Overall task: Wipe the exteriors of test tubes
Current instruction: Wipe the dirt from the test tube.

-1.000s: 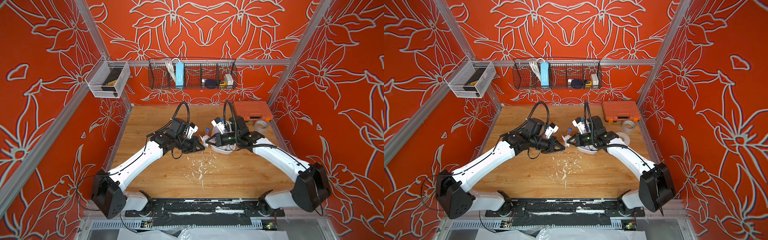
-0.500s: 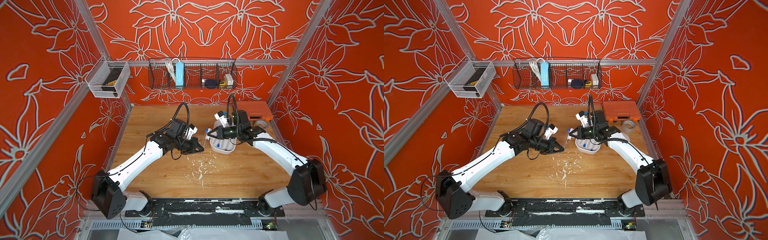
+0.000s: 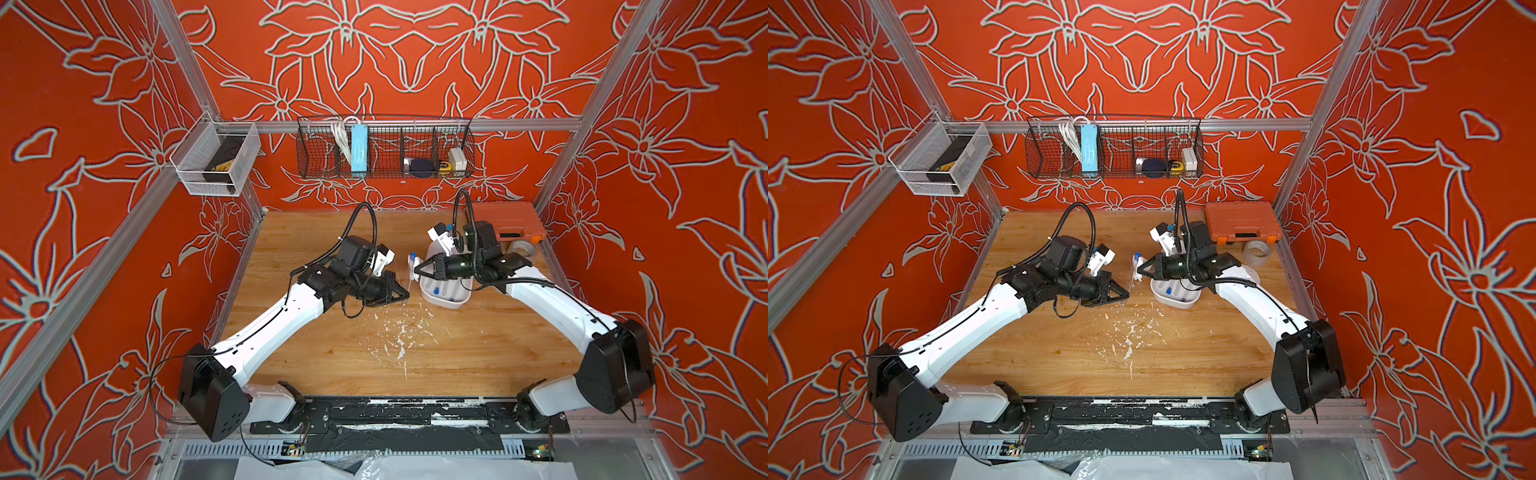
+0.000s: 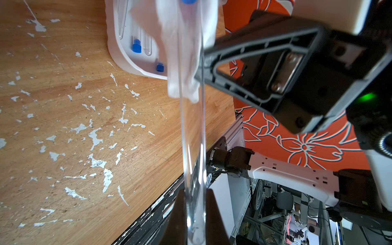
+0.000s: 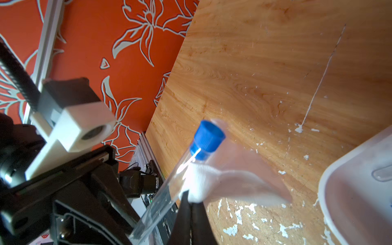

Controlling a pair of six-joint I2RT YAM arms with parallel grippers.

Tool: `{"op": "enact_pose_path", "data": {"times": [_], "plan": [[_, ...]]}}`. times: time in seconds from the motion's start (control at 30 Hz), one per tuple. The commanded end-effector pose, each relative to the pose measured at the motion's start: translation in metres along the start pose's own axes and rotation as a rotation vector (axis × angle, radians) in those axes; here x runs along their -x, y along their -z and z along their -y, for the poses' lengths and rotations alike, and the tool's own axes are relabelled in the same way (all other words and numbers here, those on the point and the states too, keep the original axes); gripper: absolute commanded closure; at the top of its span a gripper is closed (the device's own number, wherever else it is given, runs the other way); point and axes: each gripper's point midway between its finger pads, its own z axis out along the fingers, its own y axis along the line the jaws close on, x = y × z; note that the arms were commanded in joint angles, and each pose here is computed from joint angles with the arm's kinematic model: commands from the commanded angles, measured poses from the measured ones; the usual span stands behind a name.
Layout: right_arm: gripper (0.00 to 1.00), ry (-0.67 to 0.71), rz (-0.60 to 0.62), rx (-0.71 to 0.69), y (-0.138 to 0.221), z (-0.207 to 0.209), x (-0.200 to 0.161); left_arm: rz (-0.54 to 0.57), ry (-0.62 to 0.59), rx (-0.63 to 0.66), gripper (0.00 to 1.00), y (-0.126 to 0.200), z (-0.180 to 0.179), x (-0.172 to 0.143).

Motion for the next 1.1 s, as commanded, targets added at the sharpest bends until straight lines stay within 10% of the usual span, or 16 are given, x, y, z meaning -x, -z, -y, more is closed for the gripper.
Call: {"op": "enact_pose_path", "data": {"times": [0.0, 1.07], "plan": [[1.0, 0.021, -0.006, 0.03, -0.001, -0.018, -0.011, 0.033, -0.029, -0.033, 0.99, 0.0, 0.013, 0.015], [1.0, 0.05, 0.06, 0.025, 0.008, -0.004, 0.05, -0.012, -0.017, 0.009, 0.99, -0.002, 0.001, 0.004]]}}
